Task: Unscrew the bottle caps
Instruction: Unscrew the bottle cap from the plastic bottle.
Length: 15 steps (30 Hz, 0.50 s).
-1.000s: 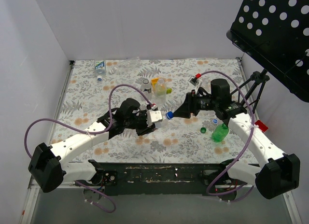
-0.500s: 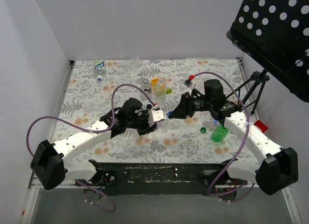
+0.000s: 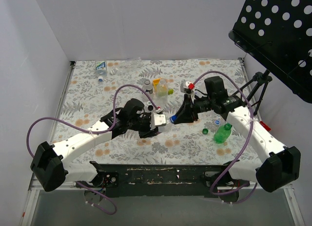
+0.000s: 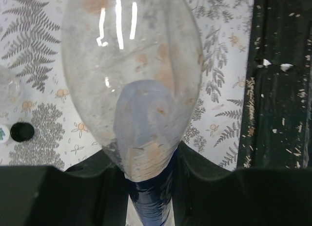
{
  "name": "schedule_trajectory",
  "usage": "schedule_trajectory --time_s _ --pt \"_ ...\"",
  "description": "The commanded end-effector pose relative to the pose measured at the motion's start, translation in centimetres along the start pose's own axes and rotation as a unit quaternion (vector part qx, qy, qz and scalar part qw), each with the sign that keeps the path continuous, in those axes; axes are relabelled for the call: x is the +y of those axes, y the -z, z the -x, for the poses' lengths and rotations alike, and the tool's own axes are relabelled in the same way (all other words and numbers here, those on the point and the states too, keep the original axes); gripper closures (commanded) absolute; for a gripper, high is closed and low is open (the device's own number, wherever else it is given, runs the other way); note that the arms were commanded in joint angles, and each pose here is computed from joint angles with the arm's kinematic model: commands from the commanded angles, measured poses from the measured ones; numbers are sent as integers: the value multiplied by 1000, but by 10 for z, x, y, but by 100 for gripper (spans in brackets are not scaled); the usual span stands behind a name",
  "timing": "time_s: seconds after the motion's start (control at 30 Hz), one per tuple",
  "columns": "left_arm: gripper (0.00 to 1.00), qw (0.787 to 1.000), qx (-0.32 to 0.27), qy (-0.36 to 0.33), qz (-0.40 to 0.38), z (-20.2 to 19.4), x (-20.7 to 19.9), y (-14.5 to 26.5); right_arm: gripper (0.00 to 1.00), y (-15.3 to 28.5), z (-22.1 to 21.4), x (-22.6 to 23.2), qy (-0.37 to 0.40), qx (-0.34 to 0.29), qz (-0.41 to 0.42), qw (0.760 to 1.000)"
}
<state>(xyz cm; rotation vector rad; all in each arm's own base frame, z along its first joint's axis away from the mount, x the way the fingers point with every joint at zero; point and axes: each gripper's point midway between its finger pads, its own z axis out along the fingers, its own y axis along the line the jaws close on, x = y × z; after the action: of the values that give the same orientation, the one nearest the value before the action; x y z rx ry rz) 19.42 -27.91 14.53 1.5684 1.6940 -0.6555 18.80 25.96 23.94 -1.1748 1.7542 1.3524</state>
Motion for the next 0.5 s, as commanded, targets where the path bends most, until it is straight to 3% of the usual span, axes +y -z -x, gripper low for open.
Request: schedule_trajectory --time_s 0.0,0.03,0.17,0.23,0.27,0.47 --pt "82 996 -20 -36 -77 17 -27 14 99 12 23 51 292 -5 142 946" --pt "82 994 -21 -38 -96 17 -34 15 99 13 18 53 293 24 148 944" --pt "81 987 -29 -49 -153 19 -53 21 98 10 -2 49 398 133 165 893" --pt "81 984 -25 -47 -167 16 -58 21 85 8 -9 49 463 168 161 855" --pt "80 984 -22 -46 -168 14 -58 20 84 7 -9 49 475 178 160 847" --pt "80 987 -13 -43 -153 9 -53 17 85 6 -2 47 485 187 148 841"
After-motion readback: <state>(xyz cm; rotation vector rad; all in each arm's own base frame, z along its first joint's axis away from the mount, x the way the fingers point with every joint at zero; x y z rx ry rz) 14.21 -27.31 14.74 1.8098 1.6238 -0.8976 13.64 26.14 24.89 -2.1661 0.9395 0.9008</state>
